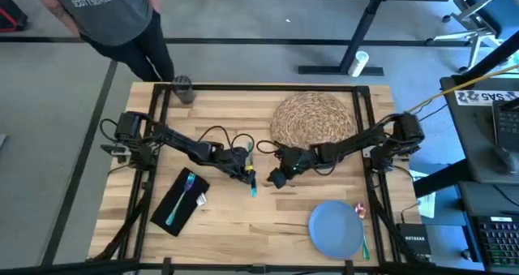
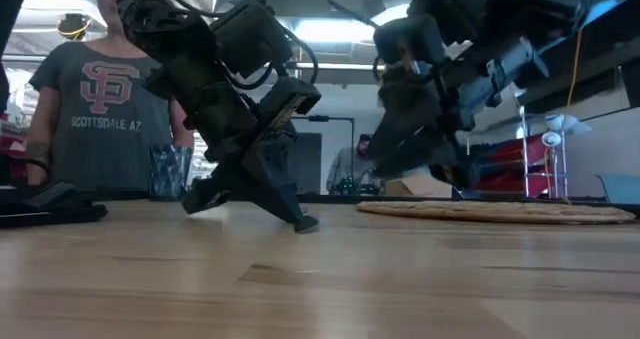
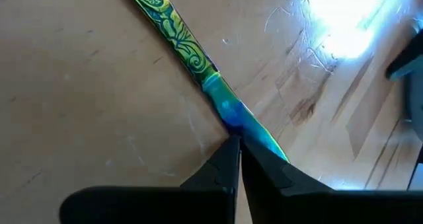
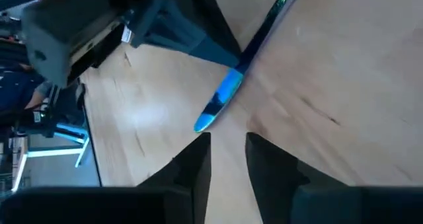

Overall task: Set table place
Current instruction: Put the blue knife on the brown placemat

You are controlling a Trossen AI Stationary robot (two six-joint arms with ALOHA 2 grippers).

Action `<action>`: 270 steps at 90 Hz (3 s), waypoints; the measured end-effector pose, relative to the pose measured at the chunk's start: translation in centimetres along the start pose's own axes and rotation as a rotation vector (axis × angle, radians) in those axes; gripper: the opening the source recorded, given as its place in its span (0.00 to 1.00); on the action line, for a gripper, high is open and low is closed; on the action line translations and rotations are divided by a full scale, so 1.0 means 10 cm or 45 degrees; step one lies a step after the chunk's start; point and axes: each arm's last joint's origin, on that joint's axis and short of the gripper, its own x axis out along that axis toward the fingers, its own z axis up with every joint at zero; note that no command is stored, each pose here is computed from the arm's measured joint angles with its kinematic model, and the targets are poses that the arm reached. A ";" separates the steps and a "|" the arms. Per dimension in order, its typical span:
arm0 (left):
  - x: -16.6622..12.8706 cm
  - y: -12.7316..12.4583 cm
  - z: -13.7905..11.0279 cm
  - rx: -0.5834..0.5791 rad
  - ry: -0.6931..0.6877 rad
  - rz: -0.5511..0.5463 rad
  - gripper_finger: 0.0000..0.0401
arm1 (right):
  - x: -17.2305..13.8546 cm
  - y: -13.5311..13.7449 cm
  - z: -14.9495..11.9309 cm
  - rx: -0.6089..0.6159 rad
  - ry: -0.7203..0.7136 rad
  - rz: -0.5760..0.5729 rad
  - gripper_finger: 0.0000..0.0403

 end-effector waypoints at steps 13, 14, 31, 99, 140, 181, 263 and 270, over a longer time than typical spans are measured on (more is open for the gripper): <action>0.00 0.00 0.00 0.005 0.000 -0.001 0.00 | 0.11 -0.06 -0.01 0.032 -0.005 0.010 0.21; 0.00 0.00 0.00 0.005 0.000 -0.001 0.00 | 0.12 -0.07 -0.02 0.032 -0.006 0.011 0.21; 0.00 0.00 0.00 0.021 0.000 -0.002 0.00 | 0.27 -0.16 -0.04 0.039 -0.013 0.025 0.21; 0.00 0.02 0.04 0.038 0.000 -0.005 0.00 | 0.37 -0.26 -0.05 -0.042 -0.051 -0.038 0.21; 0.00 0.00 0.03 0.055 0.004 -0.025 0.00 | 0.41 -0.34 0.01 -0.157 -0.109 -0.065 0.21; 0.00 0.00 0.02 0.052 0.011 -0.031 0.00 | 0.40 -0.46 0.19 0.084 0.035 0.047 0.21; -0.01 0.02 0.06 0.067 0.008 -0.025 0.00 | 0.47 -0.10 0.09 -0.003 0.176 -0.249 0.21; -0.01 0.02 0.06 0.082 0.010 -0.025 0.00 | 0.47 -0.10 0.10 -0.001 0.178 -0.243 0.21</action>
